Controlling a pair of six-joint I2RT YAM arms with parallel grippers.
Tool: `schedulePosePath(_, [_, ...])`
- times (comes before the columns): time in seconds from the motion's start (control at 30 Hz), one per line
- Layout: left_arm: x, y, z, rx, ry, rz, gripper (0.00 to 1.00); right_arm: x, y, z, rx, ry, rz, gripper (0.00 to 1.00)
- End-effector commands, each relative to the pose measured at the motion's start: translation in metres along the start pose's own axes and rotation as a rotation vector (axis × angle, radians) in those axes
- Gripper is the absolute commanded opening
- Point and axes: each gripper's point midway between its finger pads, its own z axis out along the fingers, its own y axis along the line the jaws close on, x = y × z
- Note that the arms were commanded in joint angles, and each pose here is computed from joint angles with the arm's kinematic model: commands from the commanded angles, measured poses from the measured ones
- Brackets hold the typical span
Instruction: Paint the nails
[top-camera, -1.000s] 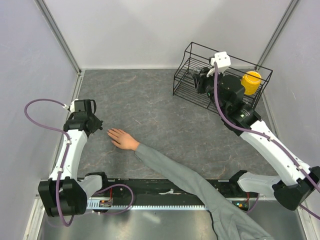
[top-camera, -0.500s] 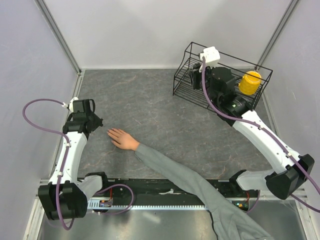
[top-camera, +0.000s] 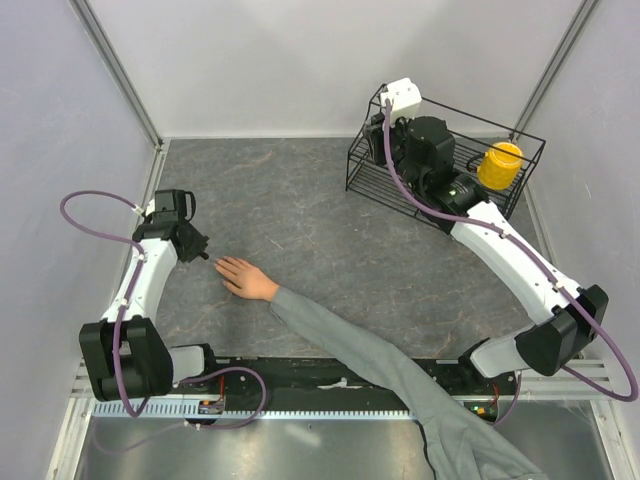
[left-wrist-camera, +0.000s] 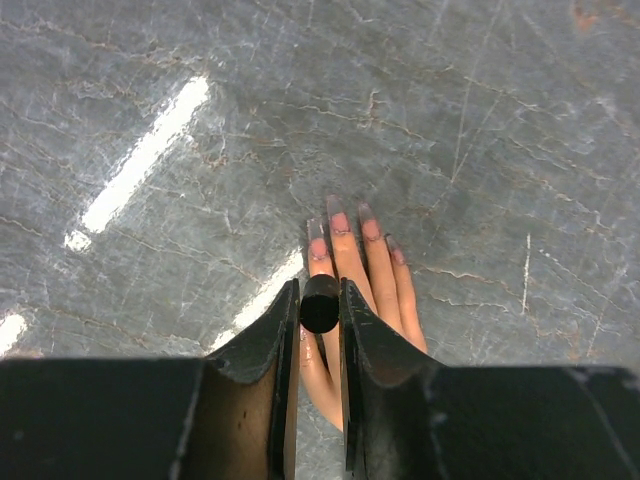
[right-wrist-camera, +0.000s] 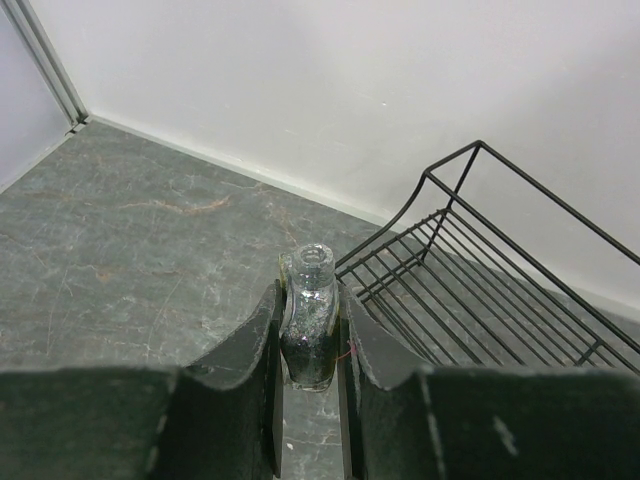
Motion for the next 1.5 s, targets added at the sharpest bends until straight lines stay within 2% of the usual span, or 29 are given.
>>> schedulePosePath(0.0, [-0.02, -0.002, -0.004, -0.04, -0.044, -0.069, 0.02, -0.031, 0.002, 0.004, -0.011, -0.076, 0.008, 0.0])
schedulePosePath(0.97, [-0.008, -0.008, 0.028, -0.053, 0.015, -0.086, 0.02, -0.026, -0.001, 0.023, -0.01, -0.057, 0.023, 0.0])
schedulePosePath(1.47, [-0.003, -0.006, 0.031, -0.075, 0.049, -0.088, 0.02, -0.024, -0.004, 0.031, -0.007, -0.046, 0.026, 0.0])
